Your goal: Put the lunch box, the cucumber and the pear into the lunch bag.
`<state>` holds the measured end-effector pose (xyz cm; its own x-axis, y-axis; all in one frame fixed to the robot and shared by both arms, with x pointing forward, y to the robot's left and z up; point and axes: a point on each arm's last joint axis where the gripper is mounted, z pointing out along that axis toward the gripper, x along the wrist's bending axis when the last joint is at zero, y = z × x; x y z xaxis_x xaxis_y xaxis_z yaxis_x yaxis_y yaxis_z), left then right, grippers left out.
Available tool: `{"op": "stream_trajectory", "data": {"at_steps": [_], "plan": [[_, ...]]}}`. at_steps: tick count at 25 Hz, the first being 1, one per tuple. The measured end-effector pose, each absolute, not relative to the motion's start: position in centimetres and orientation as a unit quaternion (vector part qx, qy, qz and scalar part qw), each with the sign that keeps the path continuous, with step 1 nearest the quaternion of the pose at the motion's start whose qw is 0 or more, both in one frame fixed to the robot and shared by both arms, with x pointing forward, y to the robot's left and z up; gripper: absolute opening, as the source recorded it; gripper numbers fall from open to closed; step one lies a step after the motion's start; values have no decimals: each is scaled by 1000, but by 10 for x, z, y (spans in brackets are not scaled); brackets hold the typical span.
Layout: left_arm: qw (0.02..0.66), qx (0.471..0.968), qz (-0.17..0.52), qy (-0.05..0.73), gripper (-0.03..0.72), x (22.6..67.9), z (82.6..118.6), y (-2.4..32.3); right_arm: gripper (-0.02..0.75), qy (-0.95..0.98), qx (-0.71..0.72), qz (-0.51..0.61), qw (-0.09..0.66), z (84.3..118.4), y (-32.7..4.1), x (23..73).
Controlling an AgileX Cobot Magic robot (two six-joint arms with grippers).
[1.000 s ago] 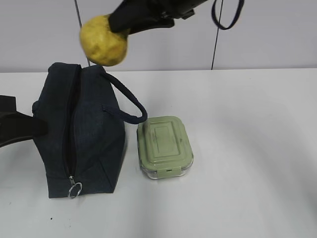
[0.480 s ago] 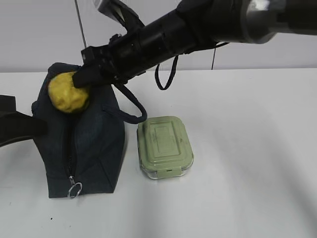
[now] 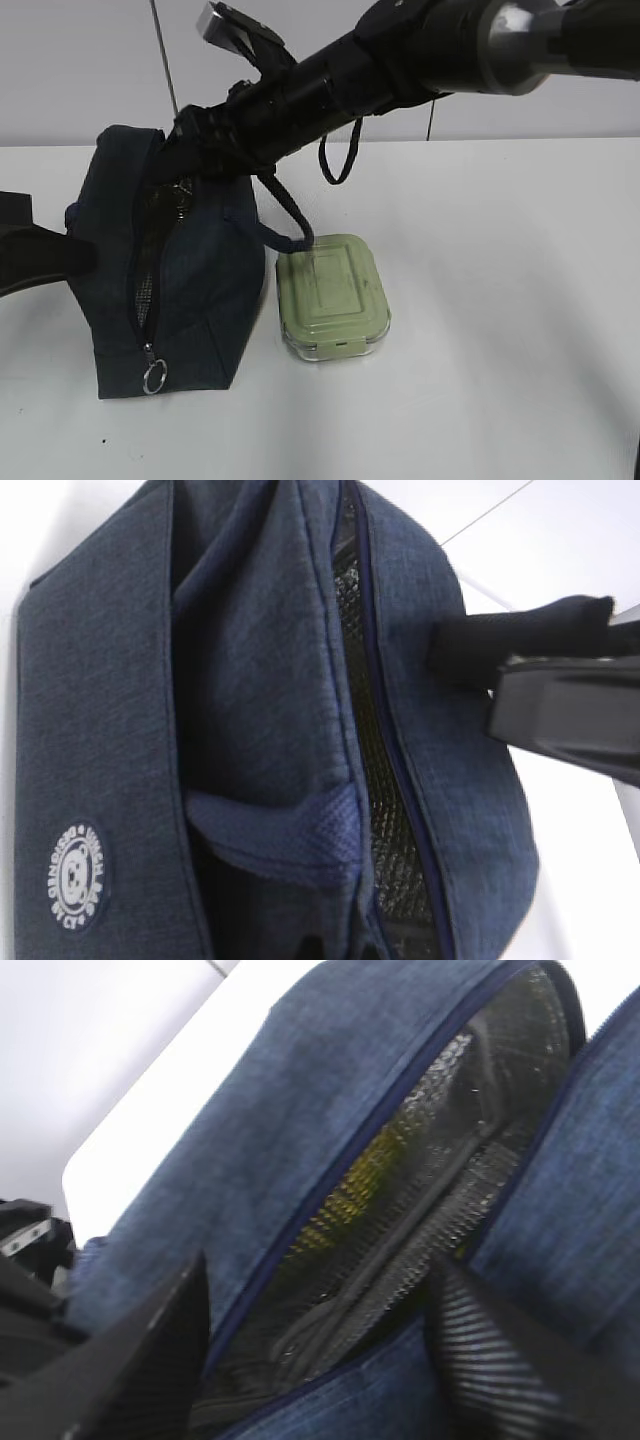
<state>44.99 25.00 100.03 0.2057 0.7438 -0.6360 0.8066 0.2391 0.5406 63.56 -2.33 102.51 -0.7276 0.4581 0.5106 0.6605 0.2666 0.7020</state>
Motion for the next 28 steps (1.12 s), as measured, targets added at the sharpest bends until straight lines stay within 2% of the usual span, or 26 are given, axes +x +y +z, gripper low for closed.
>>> {"op": "stream_trajectory", "data": {"at_steps": [4, 10, 19, 28], "plan": [[473, 616, -33, 630, -15, 450, 1000, 250, 554, -783, -360, -496, 104, 1043, -39, 639], [473, 616, -33, 630, -15, 450, 1000, 250, 556, -766, -420, -479, 87, 1066, -102, 655], [473, 616, -33, 630, -15, 450, 1000, 250, 552, -787, -498, -344, 116, 1048, -176, 659], [473, 616, -33, 630, -15, 450, 1000, 250, 515, -793, -513, -311, 107, 1044, -195, 660]]}}
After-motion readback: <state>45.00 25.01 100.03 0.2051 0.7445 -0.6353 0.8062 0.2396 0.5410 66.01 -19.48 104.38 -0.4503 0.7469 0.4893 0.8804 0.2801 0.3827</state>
